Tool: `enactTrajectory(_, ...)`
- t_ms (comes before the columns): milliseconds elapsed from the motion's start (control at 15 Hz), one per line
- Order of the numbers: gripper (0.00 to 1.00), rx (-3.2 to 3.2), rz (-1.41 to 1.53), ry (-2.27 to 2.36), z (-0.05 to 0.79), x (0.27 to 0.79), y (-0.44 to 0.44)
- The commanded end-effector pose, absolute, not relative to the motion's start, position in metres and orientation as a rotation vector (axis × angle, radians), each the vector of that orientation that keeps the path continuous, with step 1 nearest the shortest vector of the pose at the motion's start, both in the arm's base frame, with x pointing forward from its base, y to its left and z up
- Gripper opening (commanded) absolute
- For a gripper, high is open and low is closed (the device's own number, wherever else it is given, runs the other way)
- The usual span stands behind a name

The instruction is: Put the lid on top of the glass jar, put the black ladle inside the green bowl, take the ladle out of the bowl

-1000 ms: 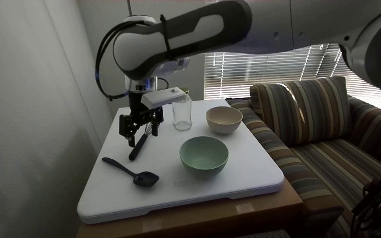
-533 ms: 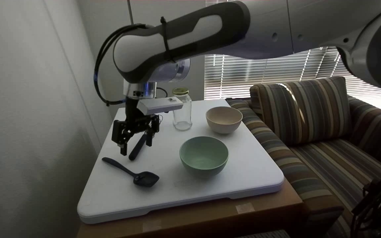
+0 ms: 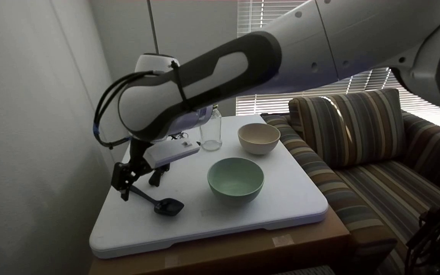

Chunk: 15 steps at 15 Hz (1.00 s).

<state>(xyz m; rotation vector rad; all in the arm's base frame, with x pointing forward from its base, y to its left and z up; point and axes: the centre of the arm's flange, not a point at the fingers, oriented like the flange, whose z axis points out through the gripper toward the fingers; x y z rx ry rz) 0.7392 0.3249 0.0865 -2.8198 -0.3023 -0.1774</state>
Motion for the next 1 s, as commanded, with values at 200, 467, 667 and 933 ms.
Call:
enactTrajectory(200, 1.00, -2.885, -0.314, -0.333, 0.053, 0.744, 0.343)
enactTrajectory(467, 0.85, -2.884, -0.339, -0.329, 0.045, 0.744, 0.343)
enactTrajectory(667, 0.54, -2.905, -0.405, -0.351, 0.046, 0.748, 0.339)
enactTrajectory(933, 0.52, -2.947, -0.505, -0.427, 0.044, 0.747, 0.336)
